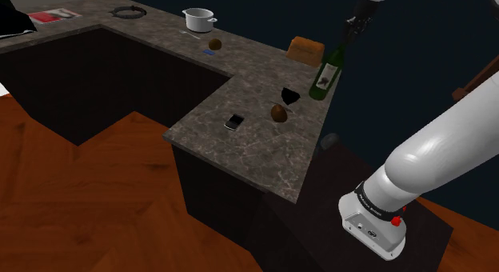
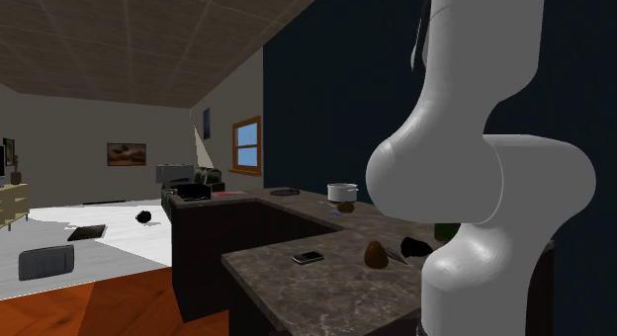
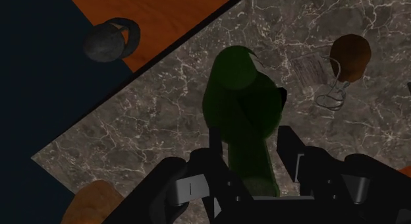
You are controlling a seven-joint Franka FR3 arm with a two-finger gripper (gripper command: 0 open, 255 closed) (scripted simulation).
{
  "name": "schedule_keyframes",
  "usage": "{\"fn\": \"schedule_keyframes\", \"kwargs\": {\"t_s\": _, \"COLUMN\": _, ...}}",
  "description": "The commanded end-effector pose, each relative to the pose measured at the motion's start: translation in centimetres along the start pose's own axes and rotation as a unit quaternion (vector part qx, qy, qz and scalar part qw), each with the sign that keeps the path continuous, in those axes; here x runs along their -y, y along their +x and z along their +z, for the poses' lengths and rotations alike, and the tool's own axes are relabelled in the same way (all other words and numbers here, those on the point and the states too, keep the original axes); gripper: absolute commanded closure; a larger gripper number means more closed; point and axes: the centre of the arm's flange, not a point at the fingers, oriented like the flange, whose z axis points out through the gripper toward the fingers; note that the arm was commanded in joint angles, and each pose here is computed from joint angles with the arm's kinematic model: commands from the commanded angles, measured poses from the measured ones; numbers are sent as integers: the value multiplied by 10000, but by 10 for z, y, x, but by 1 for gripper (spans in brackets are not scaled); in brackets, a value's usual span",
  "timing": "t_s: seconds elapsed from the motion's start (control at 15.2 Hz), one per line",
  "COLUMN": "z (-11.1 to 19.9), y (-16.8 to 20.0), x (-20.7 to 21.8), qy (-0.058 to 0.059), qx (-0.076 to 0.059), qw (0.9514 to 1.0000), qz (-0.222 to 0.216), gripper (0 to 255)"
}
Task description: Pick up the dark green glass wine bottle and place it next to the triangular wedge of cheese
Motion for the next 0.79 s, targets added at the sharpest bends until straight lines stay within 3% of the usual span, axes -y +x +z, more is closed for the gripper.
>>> {"fn": "schedule_keyframes", "kwargs": {"t_s": 0.0, "z": 10, "y": -1, "x": 1, "qy": -2, "qx": -5, "qw": 10000, "qz": 0, "gripper": 255}}
{"fn": "schedule_keyframes", "kwargs": {"t_s": 0.73, "z": 68, "y": -7, "x": 3, "qy": -2, "qx": -5, "qw": 10000, "qz": 0, "gripper": 255}}
